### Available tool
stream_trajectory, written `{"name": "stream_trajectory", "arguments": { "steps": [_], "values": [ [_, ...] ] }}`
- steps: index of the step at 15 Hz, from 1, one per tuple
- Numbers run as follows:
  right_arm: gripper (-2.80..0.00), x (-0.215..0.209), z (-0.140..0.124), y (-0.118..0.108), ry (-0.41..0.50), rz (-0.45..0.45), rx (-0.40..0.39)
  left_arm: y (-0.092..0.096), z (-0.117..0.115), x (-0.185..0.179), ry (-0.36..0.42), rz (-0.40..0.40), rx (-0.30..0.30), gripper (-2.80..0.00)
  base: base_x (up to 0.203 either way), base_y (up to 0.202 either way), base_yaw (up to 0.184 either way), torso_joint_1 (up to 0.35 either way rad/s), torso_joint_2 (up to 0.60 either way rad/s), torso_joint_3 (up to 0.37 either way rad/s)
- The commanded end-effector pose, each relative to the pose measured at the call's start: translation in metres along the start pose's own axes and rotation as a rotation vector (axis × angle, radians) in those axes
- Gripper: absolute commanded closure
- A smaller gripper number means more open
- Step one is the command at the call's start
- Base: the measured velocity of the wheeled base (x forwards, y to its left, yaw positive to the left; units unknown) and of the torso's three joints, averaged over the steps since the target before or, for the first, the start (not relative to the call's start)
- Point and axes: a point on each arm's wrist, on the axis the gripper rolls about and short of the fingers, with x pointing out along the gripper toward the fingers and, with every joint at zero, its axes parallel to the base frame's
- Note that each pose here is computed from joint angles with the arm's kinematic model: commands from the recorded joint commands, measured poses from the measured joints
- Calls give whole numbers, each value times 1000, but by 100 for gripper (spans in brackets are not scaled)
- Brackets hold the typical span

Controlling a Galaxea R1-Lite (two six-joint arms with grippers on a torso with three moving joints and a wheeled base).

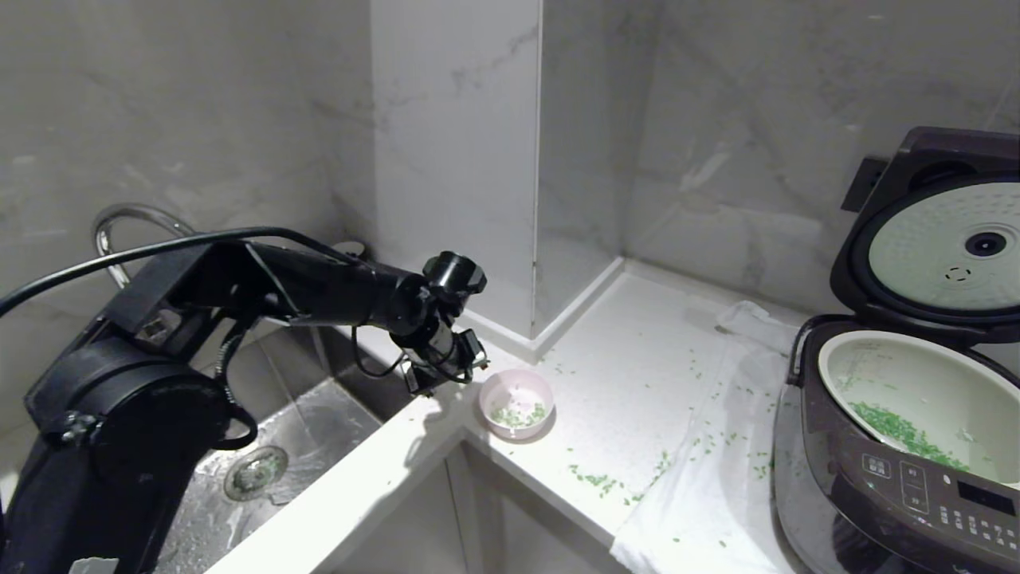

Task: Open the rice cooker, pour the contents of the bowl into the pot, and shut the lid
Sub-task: Fill a bowl with water from the tap, then pick up the bowl on the table

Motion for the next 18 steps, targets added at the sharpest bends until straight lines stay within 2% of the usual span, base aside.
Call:
{"name": "stream_trajectory", "arguments": {
  "steps": [1, 4, 7, 11, 13, 14, 18],
  "values": [
    [0, 0, 0, 0, 2, 1, -1, 21, 15, -45, -42, -9, -47, -280, 0, 0, 0, 0, 0, 0],
    [0, 0, 0, 0, 0, 1, -1, 67, 34, -67, -66, 52, -114, -280, 0, 0, 0, 0, 0, 0],
    [0, 0, 0, 0, 2, 1, -1, 103, 47, -76, -78, 107, -164, -280, 0, 0, 0, 0, 0, 0],
    [0, 0, 0, 0, 2, 1, -1, 140, 55, -87, -111, 150, -166, -280, 0, 0, 0, 0, 0, 0],
    [0, 0, 0, 0, 2, 1, -1, 164, 58, -84, -139, 174, -150, -280, 0, 0, 0, 0, 0, 0],
    [0, 0, 0, 0, 2, 1, -1, 176, 63, -84, -157, 185, -162, 0, 0, 0, 0, 0, 0, 0],
    [0, 0, 0, 0, 2, 1, -1, 217, 82, -87, -182, 236, -210, 0, 0, 0, 0, 0, 0, 0]
  ]
}}
